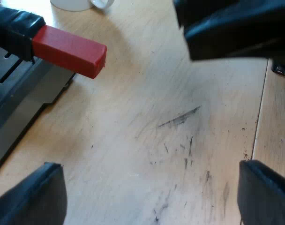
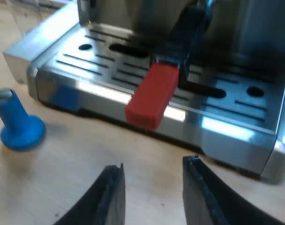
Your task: Grind coffee beans and then tamp
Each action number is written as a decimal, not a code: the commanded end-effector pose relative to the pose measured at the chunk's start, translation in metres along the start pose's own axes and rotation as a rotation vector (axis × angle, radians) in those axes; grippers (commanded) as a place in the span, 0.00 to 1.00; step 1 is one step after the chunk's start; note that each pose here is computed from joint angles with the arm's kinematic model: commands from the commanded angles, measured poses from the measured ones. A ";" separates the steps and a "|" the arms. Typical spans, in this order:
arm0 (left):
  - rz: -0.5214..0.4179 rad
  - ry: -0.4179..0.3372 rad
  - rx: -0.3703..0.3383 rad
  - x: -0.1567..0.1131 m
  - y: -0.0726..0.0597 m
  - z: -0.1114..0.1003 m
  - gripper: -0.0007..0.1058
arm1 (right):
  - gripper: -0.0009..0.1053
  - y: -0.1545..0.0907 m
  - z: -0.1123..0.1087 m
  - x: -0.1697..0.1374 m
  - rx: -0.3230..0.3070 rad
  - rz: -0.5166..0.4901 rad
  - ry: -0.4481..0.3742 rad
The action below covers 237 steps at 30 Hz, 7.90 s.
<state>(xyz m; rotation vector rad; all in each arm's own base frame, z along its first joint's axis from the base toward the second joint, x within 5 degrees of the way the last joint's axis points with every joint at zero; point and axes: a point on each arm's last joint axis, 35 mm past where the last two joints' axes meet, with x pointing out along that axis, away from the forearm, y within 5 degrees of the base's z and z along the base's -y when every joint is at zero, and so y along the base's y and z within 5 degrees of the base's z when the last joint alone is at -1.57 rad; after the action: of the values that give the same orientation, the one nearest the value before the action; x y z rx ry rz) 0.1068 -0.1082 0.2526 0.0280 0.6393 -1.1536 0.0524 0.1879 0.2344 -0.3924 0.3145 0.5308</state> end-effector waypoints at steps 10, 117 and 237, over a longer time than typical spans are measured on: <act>-0.063 -0.005 0.008 -0.001 -0.004 0.002 0.71 | 0.32 0.025 -0.007 0.025 0.009 -0.069 -0.014; -0.107 0.115 -0.068 -0.009 -0.010 -0.002 0.71 | 0.60 0.013 0.011 0.009 0.063 -0.226 -0.126; 0.150 -0.159 0.085 -0.050 -0.025 0.021 0.73 | 0.34 -0.023 0.042 0.122 0.278 -0.004 0.355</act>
<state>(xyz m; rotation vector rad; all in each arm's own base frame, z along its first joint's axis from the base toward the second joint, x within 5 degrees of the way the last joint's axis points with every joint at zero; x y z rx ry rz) 0.0834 -0.0835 0.3013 0.0442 0.4375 -1.0278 0.1714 0.2399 0.2278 -0.2227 0.7305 0.4008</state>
